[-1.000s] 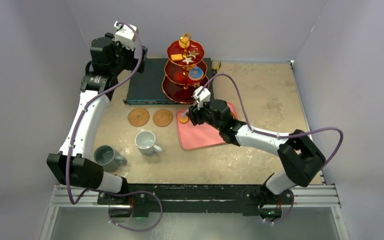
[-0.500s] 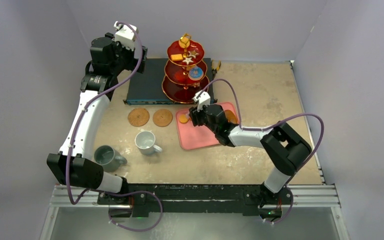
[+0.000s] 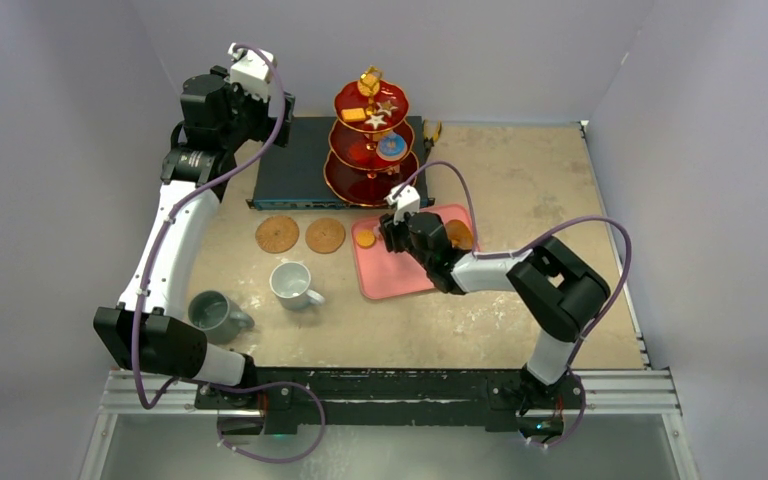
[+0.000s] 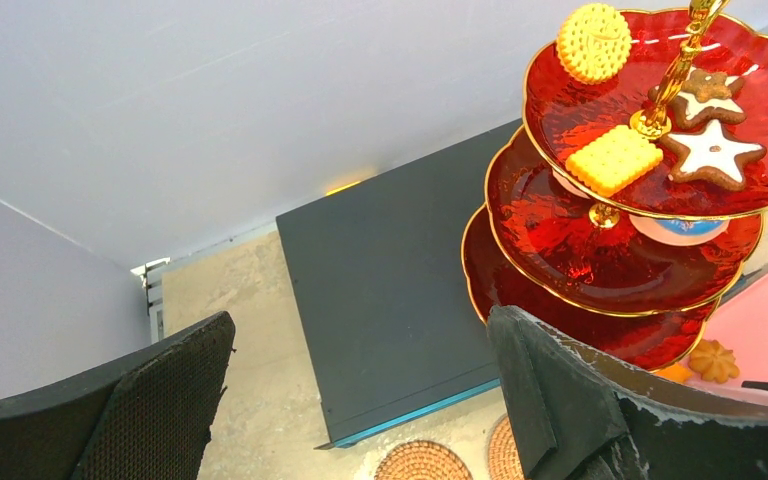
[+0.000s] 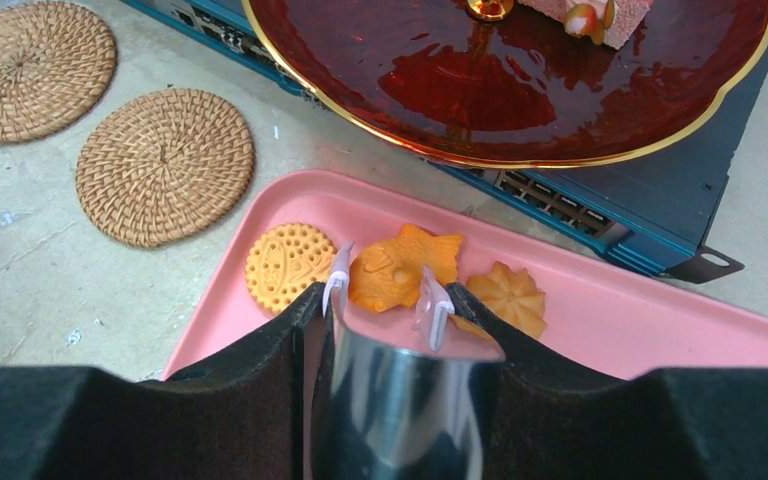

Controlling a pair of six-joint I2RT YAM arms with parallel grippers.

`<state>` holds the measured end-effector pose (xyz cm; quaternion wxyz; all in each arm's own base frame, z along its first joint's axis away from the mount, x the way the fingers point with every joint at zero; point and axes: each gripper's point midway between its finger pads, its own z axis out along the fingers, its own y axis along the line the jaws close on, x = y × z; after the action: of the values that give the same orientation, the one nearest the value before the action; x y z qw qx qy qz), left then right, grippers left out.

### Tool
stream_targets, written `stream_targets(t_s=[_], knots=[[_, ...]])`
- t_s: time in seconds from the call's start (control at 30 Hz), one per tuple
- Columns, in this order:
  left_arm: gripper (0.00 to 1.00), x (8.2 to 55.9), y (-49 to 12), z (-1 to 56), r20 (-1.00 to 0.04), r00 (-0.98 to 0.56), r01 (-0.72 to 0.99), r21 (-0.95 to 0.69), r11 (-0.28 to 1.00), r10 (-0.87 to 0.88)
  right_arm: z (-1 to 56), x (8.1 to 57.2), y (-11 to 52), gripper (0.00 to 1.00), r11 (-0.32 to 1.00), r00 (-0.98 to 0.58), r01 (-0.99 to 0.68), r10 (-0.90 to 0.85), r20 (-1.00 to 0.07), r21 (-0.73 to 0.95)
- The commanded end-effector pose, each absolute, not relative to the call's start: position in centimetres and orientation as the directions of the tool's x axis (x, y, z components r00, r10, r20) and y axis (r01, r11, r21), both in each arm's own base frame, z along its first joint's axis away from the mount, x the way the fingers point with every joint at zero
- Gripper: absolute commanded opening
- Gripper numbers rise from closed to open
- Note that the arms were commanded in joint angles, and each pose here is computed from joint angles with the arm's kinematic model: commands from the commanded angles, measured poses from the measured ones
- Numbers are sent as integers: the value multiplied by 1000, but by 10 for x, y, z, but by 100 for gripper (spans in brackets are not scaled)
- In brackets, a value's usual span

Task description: Serve the afternoon tea

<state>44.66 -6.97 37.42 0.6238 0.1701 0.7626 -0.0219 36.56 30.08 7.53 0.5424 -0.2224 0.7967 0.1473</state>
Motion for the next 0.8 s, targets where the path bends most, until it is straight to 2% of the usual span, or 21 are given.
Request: stream_targets(t_s=[0.0, 0.27, 0.57, 0.77], knots=[[99, 443, -67, 393, -967, -116, 277, 188, 942, 227, 85, 369, 294, 35, 878, -287, -479, -159, -945, -2], [99, 442, -68, 395, -968, -113, 281, 186, 942, 225, 104, 359, 285, 27, 875, -258, -483, -147, -955, -4], [99, 441, -69, 396, -969, -110, 285, 181, 941, 220, 137, 337, 274, 26, 852, -220, -524, -126, -967, 8], [99, 441, -70, 394, -970, -111, 288, 175, 942, 214, 142, 348, 280, 30, 867, -233, -497, -103, -967, 28]])
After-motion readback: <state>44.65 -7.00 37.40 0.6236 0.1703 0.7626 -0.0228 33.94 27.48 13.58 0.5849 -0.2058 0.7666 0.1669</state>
